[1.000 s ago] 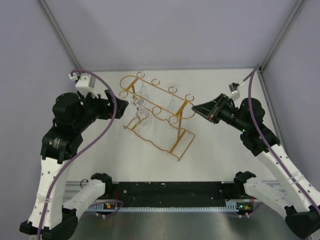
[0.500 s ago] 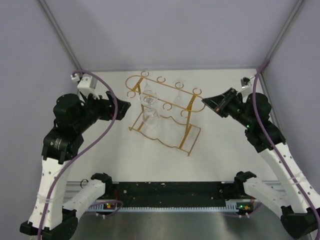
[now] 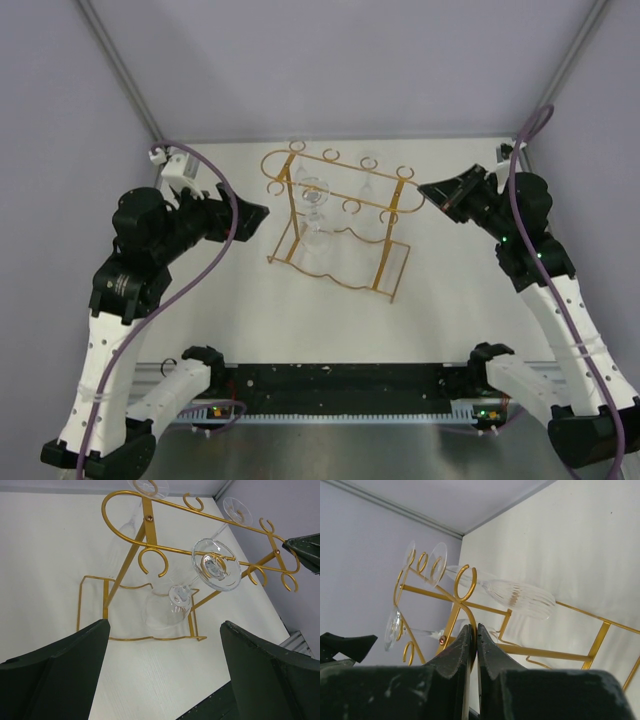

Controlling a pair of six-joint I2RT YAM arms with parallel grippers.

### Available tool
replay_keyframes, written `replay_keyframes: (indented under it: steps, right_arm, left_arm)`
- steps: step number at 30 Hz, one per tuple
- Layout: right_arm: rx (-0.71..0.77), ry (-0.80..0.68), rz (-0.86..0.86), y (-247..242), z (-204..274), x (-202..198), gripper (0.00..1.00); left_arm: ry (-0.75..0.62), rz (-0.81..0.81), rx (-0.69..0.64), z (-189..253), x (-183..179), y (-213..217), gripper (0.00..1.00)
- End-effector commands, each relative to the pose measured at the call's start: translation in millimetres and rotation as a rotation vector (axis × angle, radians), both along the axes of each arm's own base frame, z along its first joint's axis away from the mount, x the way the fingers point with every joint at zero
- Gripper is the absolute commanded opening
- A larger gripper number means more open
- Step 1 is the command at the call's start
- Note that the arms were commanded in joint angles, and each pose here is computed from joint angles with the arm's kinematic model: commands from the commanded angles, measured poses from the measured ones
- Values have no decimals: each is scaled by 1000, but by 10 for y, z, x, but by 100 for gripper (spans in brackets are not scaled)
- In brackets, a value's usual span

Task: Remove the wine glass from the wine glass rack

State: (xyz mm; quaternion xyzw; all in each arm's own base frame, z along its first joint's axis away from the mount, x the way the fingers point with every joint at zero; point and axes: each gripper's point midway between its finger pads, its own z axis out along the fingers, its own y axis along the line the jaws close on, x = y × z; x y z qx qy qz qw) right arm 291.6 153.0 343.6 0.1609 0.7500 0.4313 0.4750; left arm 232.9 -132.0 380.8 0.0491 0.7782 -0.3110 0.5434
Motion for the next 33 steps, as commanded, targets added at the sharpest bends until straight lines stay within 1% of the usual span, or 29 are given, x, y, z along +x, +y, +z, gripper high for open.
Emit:
replay_keyframes:
  steps: [1, 2, 3, 4, 6, 7, 9, 11, 13, 17, 20, 23, 30, 33]
  right_arm:
    - [-24, -67, 9, -37, 212, 7, 0]
    - [-20, -70, 13, -28, 224, -2, 0]
    - [-21, -71, 14, -29, 225, -7, 3]
    - [-19, -75, 22, -19, 242, -25, 10]
    - [-19, -80, 31, -10, 263, -39, 28]
    - [-21, -84, 35, -9, 272, -50, 34]
    - [-23, -87, 37, -10, 289, -75, 51]
    - [-32, -93, 37, -25, 305, -106, 55]
    - [-55, -98, 27, -59, 313, -131, 58]
    - [-132, -112, -40, -220, 331, -181, 60]
    - [-165, -116, -70, -301, 316, -235, 60]
    - [-194, -113, -87, -356, 285, -274, 60]
    - [-229, -133, -123, -464, 271, -387, 61]
    - [-232, -141, -127, -483, 274, -429, 60]
  left_arm:
    - [-54, -27, -32, 133, 19, -62, 98]
    - [-52, -27, -30, 120, 22, -62, 98]
    - [-53, -27, -30, 117, 17, -61, 98]
    - [-54, -26, -30, 114, 21, -59, 98]
    - [-50, -26, -27, 86, 32, -61, 98]
    - [-51, -26, -29, 81, 30, -61, 98]
    - [-42, -31, -32, 56, 37, -75, 98]
    - [-36, -52, -43, 51, 27, -112, 98]
    - [-24, -78, -63, 54, 10, -164, 98]
    - [-5, -156, -150, 173, -97, -306, 98]
    - [53, -219, -222, 213, -180, -423, 98]
    - [121, -250, -292, 195, -235, -498, 98]
    - [218, -260, -480, 117, -211, -607, 98]
    - [256, -260, -536, 96, -161, -644, 95]
